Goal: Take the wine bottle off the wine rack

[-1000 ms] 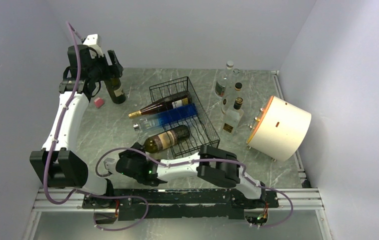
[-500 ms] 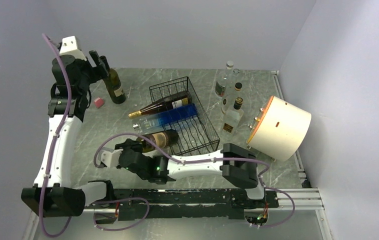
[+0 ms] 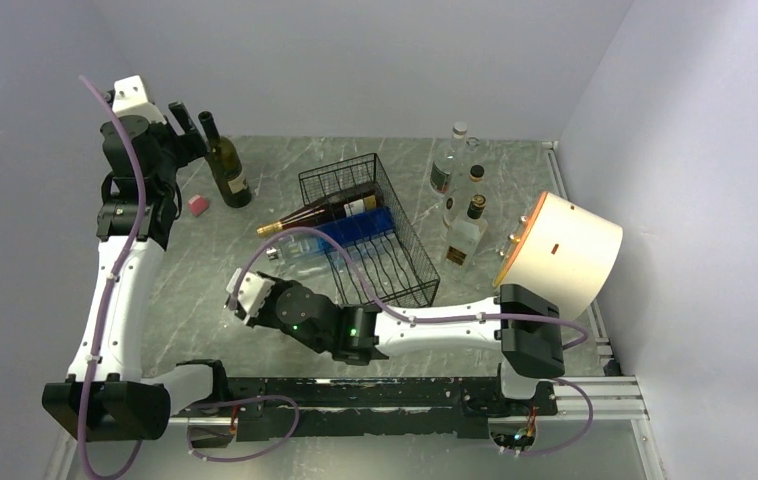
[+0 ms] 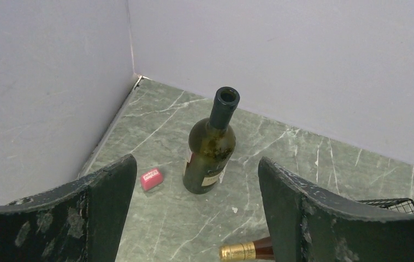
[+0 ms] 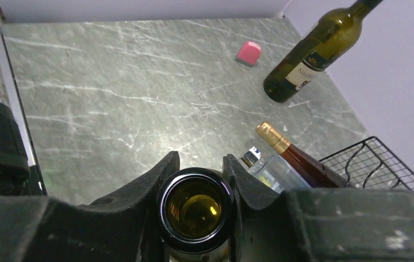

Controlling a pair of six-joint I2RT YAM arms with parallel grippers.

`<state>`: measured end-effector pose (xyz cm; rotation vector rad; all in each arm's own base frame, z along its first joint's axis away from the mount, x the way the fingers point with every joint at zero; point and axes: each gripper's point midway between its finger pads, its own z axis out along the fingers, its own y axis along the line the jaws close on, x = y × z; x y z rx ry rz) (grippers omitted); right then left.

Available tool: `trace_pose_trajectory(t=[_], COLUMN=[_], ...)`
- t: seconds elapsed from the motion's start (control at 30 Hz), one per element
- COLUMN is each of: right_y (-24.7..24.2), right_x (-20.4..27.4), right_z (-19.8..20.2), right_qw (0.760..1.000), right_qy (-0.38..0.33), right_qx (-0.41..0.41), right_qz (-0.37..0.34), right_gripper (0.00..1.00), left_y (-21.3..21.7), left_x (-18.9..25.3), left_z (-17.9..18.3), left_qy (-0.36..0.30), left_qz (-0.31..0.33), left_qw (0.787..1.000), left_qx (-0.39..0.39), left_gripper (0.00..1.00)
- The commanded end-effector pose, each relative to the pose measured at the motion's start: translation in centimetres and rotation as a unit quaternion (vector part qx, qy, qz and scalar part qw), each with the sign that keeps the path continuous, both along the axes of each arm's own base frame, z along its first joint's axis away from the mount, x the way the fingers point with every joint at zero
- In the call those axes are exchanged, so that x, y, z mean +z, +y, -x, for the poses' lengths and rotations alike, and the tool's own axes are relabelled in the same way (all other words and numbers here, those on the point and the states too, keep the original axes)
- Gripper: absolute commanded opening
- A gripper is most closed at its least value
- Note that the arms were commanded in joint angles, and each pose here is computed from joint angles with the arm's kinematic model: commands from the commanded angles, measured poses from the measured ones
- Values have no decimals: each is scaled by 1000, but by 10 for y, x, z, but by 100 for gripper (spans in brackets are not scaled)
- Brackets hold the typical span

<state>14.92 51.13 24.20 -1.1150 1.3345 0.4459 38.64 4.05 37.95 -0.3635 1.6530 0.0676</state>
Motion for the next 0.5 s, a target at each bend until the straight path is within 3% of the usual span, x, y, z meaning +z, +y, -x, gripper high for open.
trace_pose_trajectory(t=[0.0, 0.3, 0.47], right_y=[-11, -50, -54], right_x=[38, 17, 14], right_z=[-23, -78, -84], right_qw=[992, 967, 965], right_qy=[60, 161, 171], right_qx=[-40, -146, -152], right_qz=[-102, -135, -129], right_gripper=[20, 23, 37], left_y=[-1, -15, -28], left_x=[11, 3, -1], left_z=[-2, -12, -17], left_qy=[-28, -17, -9], left_qz=[4, 5, 0], left_qw=[1000, 999, 998], left_qx=[-3, -41, -69], left_gripper=[85, 85, 87])
